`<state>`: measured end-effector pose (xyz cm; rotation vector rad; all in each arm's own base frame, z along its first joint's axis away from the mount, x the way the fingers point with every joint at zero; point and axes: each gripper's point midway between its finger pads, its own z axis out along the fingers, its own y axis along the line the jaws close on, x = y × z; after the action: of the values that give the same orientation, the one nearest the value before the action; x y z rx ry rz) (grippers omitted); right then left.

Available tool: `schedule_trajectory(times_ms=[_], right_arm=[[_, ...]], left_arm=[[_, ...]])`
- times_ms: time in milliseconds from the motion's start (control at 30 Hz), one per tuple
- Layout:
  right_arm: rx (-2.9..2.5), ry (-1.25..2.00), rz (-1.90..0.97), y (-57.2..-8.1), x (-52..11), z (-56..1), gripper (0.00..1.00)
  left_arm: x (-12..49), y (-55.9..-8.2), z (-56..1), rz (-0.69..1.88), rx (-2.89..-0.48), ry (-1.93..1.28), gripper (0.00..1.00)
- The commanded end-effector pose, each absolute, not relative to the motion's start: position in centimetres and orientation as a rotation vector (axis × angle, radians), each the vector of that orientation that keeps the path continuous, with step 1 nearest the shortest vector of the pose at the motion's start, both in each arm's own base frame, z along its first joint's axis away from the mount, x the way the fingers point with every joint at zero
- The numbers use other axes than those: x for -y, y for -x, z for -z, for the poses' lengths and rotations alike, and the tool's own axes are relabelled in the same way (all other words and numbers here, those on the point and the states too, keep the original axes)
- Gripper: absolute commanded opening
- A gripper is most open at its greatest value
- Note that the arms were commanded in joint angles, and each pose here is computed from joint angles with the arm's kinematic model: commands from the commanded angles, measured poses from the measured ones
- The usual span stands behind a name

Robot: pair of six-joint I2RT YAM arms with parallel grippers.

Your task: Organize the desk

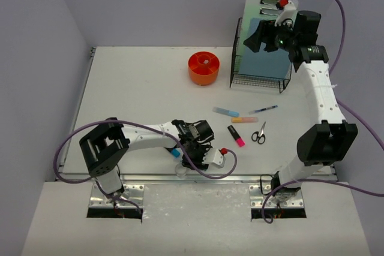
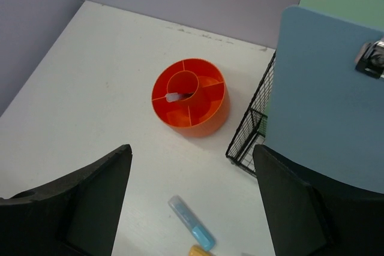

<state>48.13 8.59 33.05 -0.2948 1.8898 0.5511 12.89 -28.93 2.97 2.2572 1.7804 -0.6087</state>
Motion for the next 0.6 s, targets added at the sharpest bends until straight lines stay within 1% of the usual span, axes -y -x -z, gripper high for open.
schedule_trajectory(times_ms=[0, 233, 433, 500, 567], right_arm=[[-1.935, 0.288, -0.652, -46.1, -8.8, -32.0, 0.82], [-1.933, 0.270, -0.665, -45.6, -7.8, -31.7, 0.82], [-1.925, 0.267, -0.654, -45.6, -7.0, -31.9, 0.82], [-1.923, 0.263, -0.648, -45.7, -6.7, -31.9, 0.82], [-1.924, 0.261, -0.650, -45.7, -6.5, -31.9, 0.81]], left_arm=[[30.5, -13.7, -3.5, 0.578, -1.727, -2.288, 0.39], [30.8, -14.2, -0.9, 0.518, -1.783, -2.320, 0.36], [30.6, -13.7, 0.9, 0.463, -1.782, -2.382, 0.32], [30.3, -13.6, 1.5, 0.442, -1.783, -2.404, 0.28], [30.0, -14.0, 2.1, 0.398, -1.774, -2.427, 0.18]])
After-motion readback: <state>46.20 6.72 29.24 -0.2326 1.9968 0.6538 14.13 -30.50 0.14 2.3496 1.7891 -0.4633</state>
